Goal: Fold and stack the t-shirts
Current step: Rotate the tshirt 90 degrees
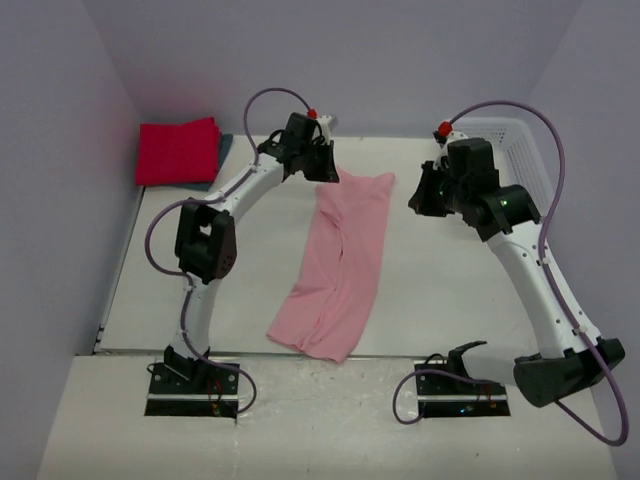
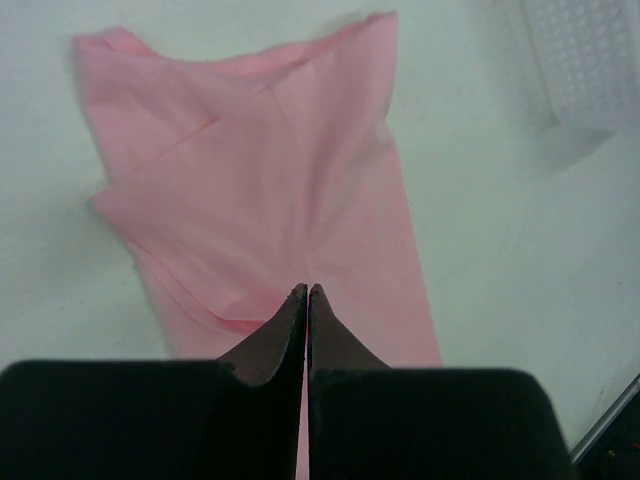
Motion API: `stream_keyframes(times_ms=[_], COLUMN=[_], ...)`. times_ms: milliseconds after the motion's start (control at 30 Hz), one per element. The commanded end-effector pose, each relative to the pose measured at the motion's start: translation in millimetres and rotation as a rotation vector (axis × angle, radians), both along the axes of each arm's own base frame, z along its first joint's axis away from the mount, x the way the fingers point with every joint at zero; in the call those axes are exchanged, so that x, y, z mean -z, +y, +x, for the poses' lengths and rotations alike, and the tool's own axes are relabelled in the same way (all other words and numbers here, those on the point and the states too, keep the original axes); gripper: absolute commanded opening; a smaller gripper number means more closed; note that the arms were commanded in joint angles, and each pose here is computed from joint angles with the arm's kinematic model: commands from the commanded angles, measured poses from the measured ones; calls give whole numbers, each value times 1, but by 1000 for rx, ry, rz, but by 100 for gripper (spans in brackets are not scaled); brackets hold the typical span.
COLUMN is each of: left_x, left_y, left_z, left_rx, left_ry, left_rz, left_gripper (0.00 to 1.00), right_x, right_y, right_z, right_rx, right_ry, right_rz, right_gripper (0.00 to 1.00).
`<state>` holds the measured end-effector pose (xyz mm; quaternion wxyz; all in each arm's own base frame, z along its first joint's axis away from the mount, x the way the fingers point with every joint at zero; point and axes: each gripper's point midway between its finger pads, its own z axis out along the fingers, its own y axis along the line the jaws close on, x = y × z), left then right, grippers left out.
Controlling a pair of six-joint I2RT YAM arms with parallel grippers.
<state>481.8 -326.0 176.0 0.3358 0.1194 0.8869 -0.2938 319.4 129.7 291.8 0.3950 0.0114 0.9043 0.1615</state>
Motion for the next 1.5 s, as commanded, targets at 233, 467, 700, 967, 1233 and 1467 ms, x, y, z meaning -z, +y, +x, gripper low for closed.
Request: stream_keyframes(times_ms=[233, 467, 700, 967, 1233, 1467], left_x=[51, 109, 161, 174, 168, 147], left_y=[-35, -30, -25, -3, 51, 62], left_z=[8, 12, 20, 66, 108, 120], left_rx=[238, 168, 129, 60, -46, -38], left_ry=[38, 130, 188, 193, 150, 89], left_rz=[-128, -99, -55, -119, -177, -211], left_gripper=[0, 0, 0, 0, 0, 0], right_x=[20, 27, 32, 43, 57, 69], right_y=[22, 30, 31, 26, 22, 31], right_z=[-73, -89, -93, -96, -96, -90], right_rx=[-137, -165, -177, -156, -141, -162], right_ry=[47, 63, 79, 112, 153, 179], right_rz=[130, 178, 177, 149, 118, 123], right_gripper=[0, 0, 0, 0, 0, 0])
